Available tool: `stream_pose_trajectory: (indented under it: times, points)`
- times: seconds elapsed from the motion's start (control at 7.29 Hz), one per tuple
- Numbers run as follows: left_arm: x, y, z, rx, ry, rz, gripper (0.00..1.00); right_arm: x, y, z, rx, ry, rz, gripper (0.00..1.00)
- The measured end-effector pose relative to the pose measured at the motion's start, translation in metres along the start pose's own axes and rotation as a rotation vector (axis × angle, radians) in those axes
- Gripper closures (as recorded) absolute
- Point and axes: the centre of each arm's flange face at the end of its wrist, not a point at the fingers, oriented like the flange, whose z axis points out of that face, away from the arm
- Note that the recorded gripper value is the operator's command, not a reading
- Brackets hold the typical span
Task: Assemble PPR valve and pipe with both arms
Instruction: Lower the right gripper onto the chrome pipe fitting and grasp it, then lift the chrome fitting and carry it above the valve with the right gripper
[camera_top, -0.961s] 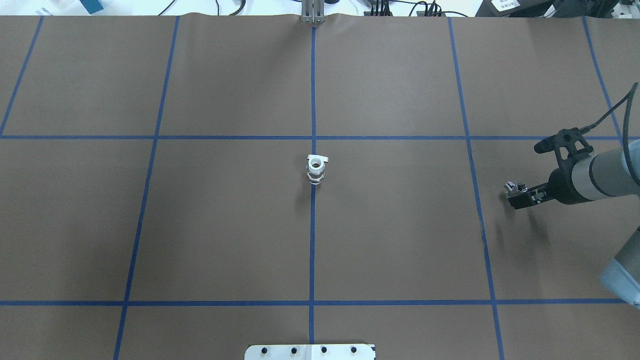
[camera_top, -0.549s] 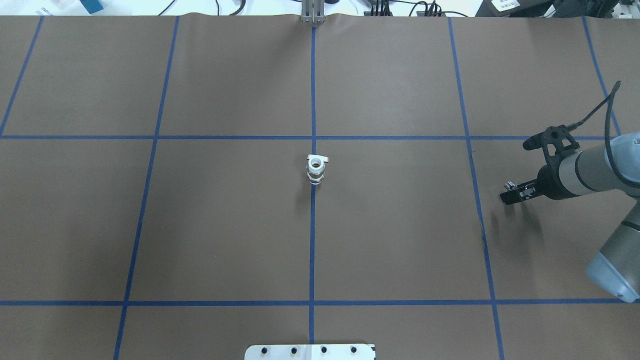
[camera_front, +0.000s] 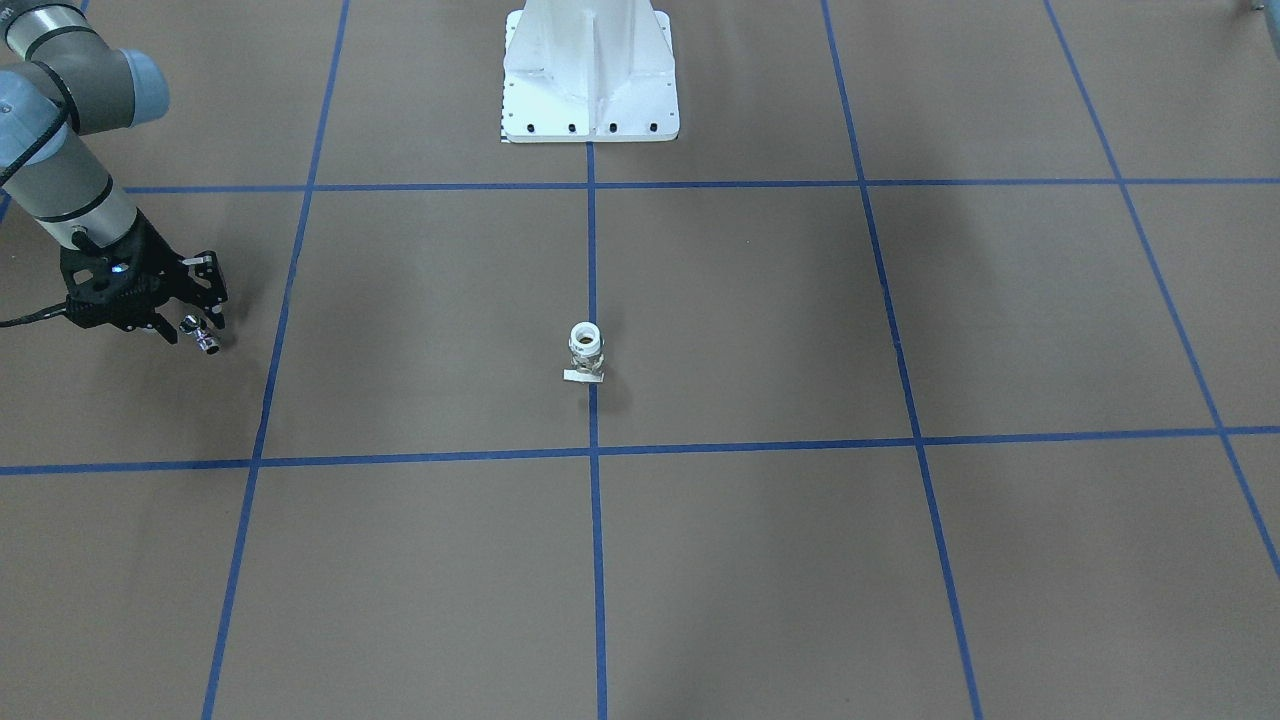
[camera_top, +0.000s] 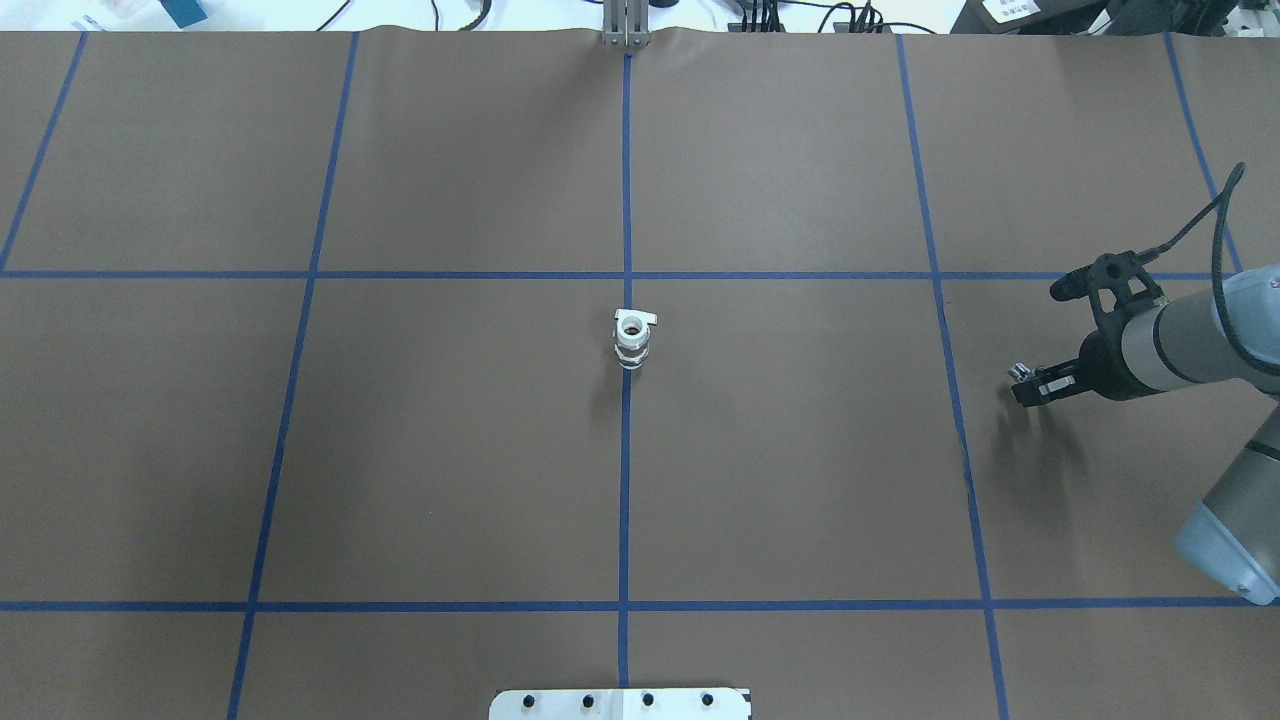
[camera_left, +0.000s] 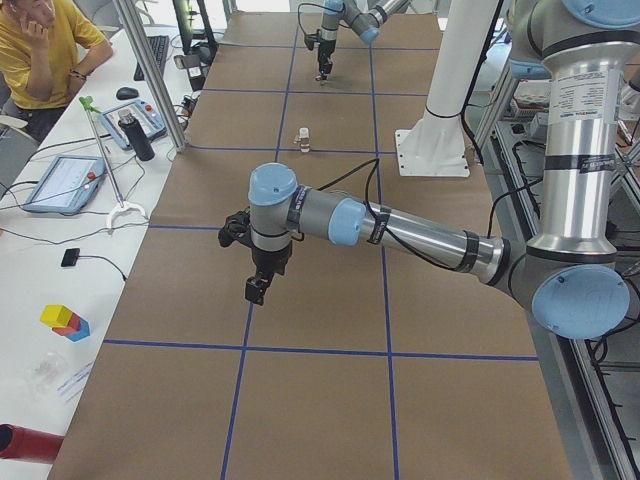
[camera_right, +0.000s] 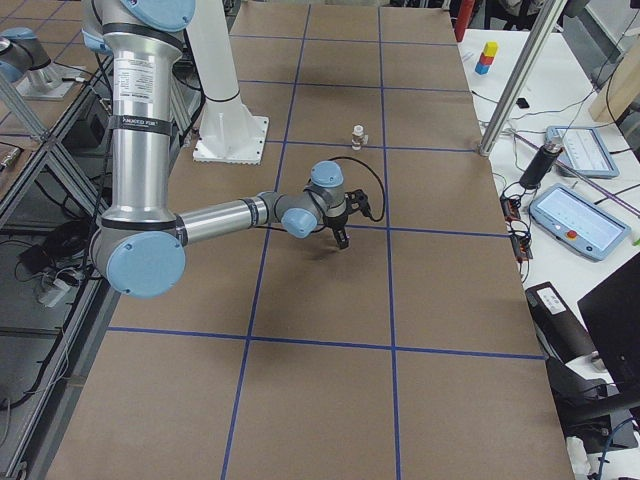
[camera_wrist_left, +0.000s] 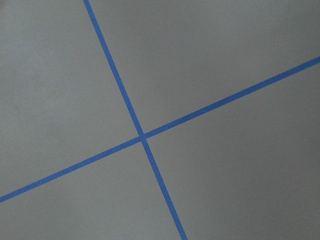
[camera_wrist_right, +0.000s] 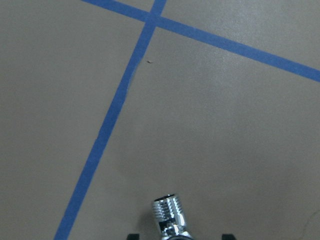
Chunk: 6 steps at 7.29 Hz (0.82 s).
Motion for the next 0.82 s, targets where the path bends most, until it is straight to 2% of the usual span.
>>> stream_pose_trajectory:
  times: [0.14,0.27,0.41,0.55,0.69,0.82]
  points:
    - [-0.0002,0.0003,0.0004,-0.001,0.0,-0.001,0.0,-0.0002,-0.0003,-0.0007,0.001,-0.001,0.0,0.45]
    - [-0.0004,0.0004,0.0006,-0.002,0.0,-0.001,0.0,-0.001,-0.0007,-0.0016,0.003,-0.002,-0.001,0.51]
    - [-0.0006,0.0007,0.0008,-0.002,0.0,-0.002,0.0,-0.0017,-0.001,-0.0021,0.004,-0.003,-0.002,0.62]
    - [-0.0011,0.0012,0.0011,-0.003,0.0,-0.003,0.0,-0.0025,-0.0015,-0.0024,0.005,-0.004,-0.002,0.85]
    - [-0.0013,0.0014,0.0013,-0.003,0.0,-0.004,0.0,-0.0031,-0.002,-0.0025,0.006,-0.005,-0.003,1.0]
    - [-0.0014,0.0015,0.0015,-0.004,0.0,-0.004,0.0,-0.0037,-0.0026,-0.0029,0.007,-0.006,-0.005,1.0]
